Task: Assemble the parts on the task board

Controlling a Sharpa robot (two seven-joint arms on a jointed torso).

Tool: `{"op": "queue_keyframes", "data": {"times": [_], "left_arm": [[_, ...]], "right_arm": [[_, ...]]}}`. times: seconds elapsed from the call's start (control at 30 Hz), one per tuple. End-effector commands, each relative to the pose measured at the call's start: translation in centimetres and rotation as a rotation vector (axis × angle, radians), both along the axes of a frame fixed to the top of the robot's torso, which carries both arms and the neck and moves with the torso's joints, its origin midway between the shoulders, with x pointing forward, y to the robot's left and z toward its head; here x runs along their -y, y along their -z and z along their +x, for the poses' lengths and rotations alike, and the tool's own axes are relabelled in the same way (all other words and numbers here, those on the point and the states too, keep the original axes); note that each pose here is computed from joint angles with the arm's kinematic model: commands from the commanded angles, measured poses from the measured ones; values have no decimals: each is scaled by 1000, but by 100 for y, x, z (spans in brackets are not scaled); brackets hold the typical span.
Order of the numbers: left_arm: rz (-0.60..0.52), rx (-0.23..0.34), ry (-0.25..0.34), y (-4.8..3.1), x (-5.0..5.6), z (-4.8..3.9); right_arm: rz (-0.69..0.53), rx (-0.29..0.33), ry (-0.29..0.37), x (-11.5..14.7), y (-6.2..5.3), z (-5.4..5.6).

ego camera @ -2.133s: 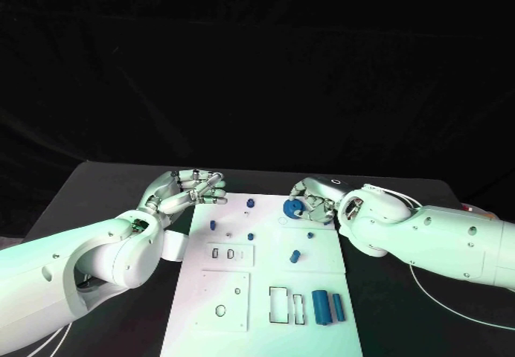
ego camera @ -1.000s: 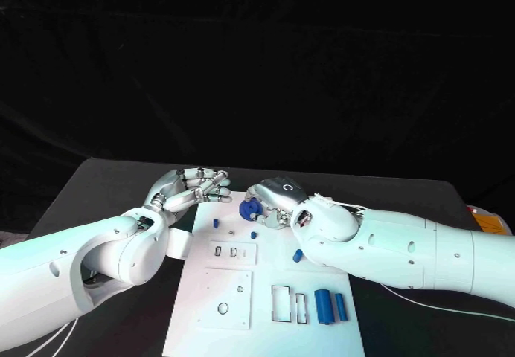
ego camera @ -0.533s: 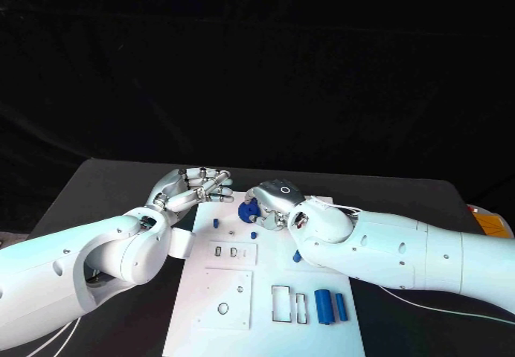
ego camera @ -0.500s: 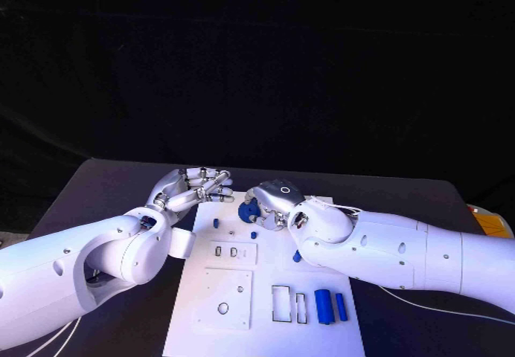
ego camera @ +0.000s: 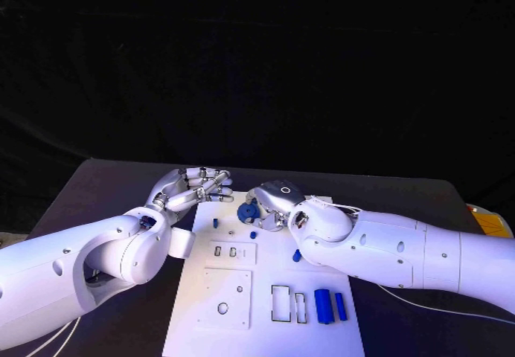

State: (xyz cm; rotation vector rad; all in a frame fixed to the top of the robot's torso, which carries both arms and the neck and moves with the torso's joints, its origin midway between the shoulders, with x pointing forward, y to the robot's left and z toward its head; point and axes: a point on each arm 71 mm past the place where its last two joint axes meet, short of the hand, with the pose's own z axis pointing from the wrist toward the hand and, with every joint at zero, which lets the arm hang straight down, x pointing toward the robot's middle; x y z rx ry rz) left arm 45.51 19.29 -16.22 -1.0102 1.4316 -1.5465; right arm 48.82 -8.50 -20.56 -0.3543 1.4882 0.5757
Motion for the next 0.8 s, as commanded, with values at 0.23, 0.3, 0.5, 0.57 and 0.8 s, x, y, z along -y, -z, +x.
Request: {"op": "queue_keyframes", "data": {"times": [0.23, 0.3, 0.5, 0.57, 0.8], "left_arm": [[-4, 11, 11, -18, 9, -7], [-4, 11, 11, -18, 8, -7], [-3, 11, 10, -18, 6, -8], [-3, 11, 10, -18, 6, -9], [-3, 11, 10, -19, 3, -10]], "right_arm": [[-11, -69, -14, 17, 51, -6], [-11, -72, -15, 20, 54, -6], [-20, -83, -6, 37, 67, 5], [-23, -86, 0, 46, 71, 10], [-48, -100, 26, 77, 92, 26]]}}
